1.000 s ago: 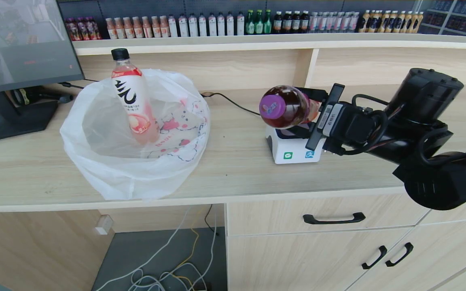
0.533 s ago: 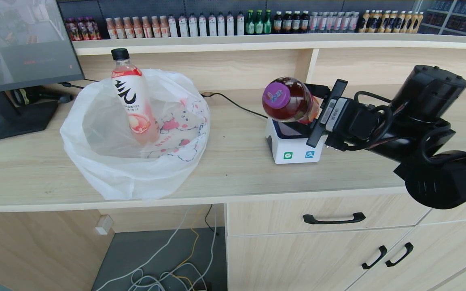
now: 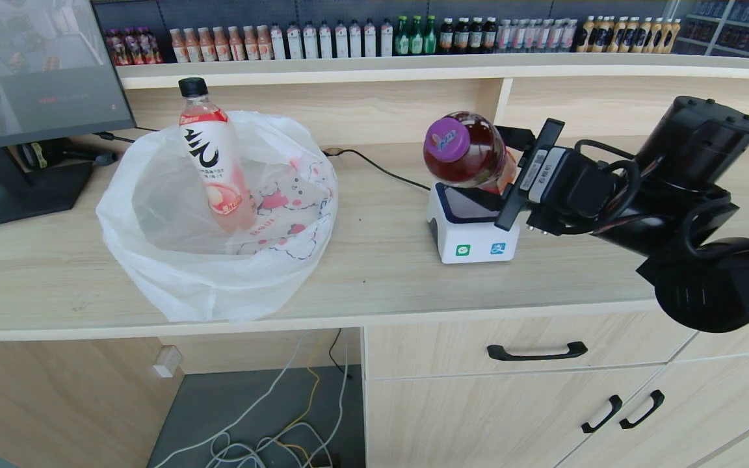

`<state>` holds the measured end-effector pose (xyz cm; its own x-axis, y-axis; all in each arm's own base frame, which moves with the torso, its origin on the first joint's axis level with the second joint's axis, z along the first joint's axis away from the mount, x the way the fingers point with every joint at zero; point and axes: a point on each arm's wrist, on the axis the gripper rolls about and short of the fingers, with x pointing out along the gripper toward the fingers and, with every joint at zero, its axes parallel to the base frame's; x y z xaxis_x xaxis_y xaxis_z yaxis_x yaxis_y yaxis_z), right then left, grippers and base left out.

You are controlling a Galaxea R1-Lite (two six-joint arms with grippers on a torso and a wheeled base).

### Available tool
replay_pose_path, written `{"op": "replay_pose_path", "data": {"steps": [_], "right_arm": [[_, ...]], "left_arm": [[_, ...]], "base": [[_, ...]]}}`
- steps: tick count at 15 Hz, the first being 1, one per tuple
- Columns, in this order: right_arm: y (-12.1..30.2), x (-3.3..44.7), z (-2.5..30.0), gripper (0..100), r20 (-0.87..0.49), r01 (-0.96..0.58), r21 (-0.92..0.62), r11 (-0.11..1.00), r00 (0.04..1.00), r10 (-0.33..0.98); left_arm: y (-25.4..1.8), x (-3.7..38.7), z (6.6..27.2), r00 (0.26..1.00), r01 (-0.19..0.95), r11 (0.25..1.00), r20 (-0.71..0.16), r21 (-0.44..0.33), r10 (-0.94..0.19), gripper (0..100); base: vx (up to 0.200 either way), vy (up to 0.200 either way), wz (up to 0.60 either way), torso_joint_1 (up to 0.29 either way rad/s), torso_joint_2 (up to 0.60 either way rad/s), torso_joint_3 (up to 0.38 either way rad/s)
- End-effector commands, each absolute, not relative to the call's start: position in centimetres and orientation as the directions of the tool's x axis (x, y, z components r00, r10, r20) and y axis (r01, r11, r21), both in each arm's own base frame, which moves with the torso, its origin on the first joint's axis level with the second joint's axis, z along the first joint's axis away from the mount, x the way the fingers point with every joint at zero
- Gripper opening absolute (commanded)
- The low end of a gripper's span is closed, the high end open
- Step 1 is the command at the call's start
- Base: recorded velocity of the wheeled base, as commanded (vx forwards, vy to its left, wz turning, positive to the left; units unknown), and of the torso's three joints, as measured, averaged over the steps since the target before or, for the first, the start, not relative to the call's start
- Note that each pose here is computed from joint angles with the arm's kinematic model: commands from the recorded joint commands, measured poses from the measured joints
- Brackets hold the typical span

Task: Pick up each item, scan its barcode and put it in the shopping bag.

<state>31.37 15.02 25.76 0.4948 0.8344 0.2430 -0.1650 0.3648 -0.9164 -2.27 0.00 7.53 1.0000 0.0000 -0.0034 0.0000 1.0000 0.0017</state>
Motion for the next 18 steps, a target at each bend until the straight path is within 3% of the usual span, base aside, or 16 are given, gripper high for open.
{"op": "replay_pose_path", "data": {"steps": [1, 12, 16, 18], "right_arm": [[15.1, 31.3, 26.1, 0, 0.252, -0.158, -0.914, 0.373, 0.498, 0.830], [14.4, 30.3, 29.6, 0, 0.396, -0.138, -0.815, 0.563, 0.575, 0.715], [14.1, 30.2, 30.3, 0, 0.455, -0.138, -0.731, 0.669, 0.633, 0.627], [13.6, 30.0, 30.7, 0, 0.522, -0.145, -0.558, 0.817, 0.704, 0.481]], "left_arm": [[0.0, -2.3, 7.5, 1.000, 0.000, 1.000, -0.003, 0.002, 0.000, 100], [0.0, -2.3, 7.5, 1.000, 0.000, 1.000, -0.003, 0.002, 0.000, 100], [0.0, -2.3, 7.5, 1.000, 0.000, 1.000, -0.003, 0.002, 0.000, 100], [0.0, -2.3, 7.5, 1.000, 0.000, 1.000, -0.003, 0.002, 0.000, 100]], "base": [[0.000, 0.000, 0.00, 0.000, 0.00, 0.000], [0.000, 0.000, 0.00, 0.000, 0.00, 0.000], [0.000, 0.000, 0.00, 0.000, 0.00, 0.000], [0.000, 0.000, 0.00, 0.000, 0.00, 0.000]]}}
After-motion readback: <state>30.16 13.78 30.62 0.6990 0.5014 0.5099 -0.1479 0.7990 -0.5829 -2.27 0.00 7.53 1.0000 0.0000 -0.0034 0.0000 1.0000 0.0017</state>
